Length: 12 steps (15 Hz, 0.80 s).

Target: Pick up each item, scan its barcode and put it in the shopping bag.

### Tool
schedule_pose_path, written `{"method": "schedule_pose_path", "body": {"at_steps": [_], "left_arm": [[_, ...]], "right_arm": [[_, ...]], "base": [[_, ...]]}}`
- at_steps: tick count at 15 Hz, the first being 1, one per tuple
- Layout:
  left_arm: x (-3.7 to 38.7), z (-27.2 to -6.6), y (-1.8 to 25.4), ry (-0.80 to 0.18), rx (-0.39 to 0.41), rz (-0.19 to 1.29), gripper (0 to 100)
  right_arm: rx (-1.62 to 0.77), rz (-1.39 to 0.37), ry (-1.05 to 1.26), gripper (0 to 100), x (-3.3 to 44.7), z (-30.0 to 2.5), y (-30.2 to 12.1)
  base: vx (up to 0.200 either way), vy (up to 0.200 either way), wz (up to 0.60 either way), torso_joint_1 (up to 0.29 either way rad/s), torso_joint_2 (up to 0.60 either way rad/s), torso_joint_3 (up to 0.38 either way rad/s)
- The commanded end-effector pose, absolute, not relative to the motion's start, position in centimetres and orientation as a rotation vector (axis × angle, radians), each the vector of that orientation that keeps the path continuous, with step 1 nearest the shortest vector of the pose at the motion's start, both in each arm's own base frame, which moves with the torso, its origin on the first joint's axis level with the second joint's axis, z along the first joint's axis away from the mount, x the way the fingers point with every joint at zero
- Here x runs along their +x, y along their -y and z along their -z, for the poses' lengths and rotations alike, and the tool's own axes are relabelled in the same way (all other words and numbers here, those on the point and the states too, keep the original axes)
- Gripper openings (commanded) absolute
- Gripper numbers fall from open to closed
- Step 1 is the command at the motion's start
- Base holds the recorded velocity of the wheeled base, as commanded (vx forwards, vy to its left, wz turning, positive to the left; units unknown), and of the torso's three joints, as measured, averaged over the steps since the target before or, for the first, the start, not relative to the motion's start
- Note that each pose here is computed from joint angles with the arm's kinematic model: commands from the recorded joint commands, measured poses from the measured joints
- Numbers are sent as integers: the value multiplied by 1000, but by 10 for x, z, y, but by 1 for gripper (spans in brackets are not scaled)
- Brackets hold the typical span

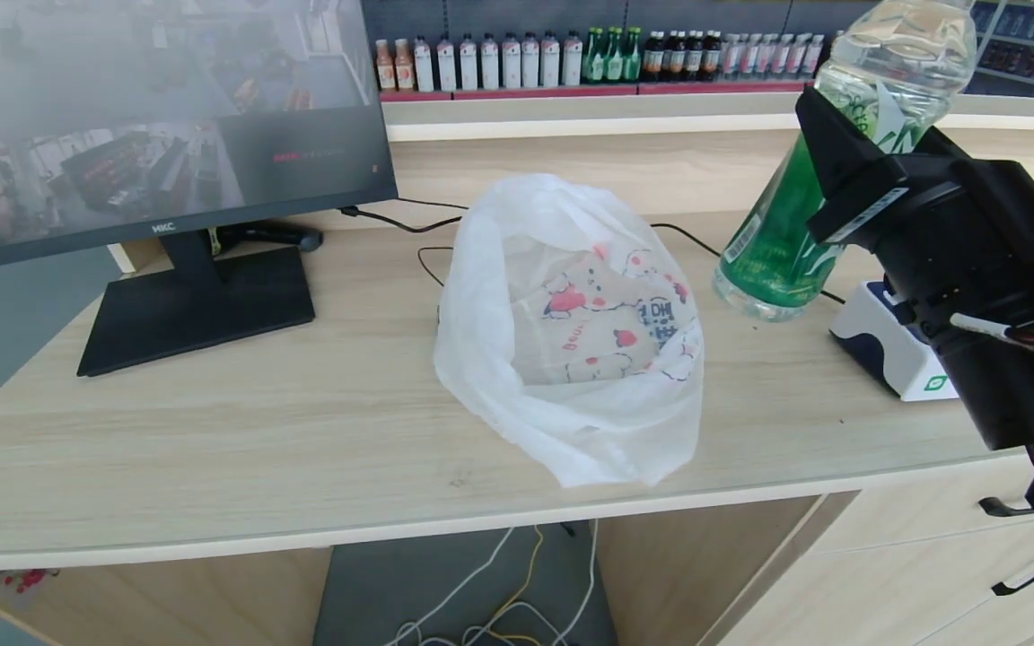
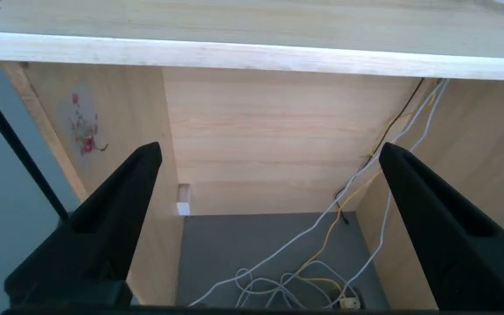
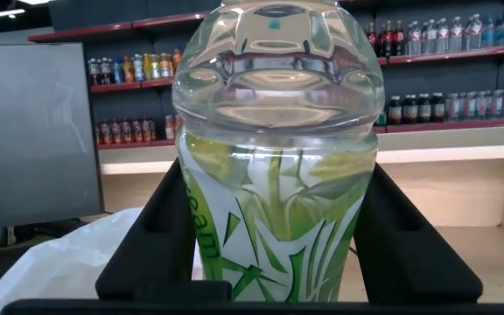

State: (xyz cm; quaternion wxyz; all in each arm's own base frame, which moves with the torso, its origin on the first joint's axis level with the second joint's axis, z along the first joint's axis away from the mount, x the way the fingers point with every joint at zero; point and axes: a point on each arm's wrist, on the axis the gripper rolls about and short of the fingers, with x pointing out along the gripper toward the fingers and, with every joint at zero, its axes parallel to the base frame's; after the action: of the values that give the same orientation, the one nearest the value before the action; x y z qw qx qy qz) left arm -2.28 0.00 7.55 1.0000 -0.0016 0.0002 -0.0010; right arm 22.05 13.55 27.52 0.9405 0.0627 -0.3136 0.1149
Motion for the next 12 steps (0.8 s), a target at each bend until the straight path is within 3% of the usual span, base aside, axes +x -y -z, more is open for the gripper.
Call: {"method": "schedule_pose_path", "body": {"at_steps": [1,8,12], "left_arm": [[-23,-75,0,0,-3,2,100],[-23,-75,0,0,21,3,100],[-23,-75,0,-1,34,3,100]], "right_arm": [[128,-234,642,0,221,-276,-136],[139,-309,621,0,221,-270,-159],[127,-374,588,0,245,-253,-197]], "base": [[0,0,0,0,0,0],[0,0,0,0,0,0],[0,0,0,0,0,0]]}}
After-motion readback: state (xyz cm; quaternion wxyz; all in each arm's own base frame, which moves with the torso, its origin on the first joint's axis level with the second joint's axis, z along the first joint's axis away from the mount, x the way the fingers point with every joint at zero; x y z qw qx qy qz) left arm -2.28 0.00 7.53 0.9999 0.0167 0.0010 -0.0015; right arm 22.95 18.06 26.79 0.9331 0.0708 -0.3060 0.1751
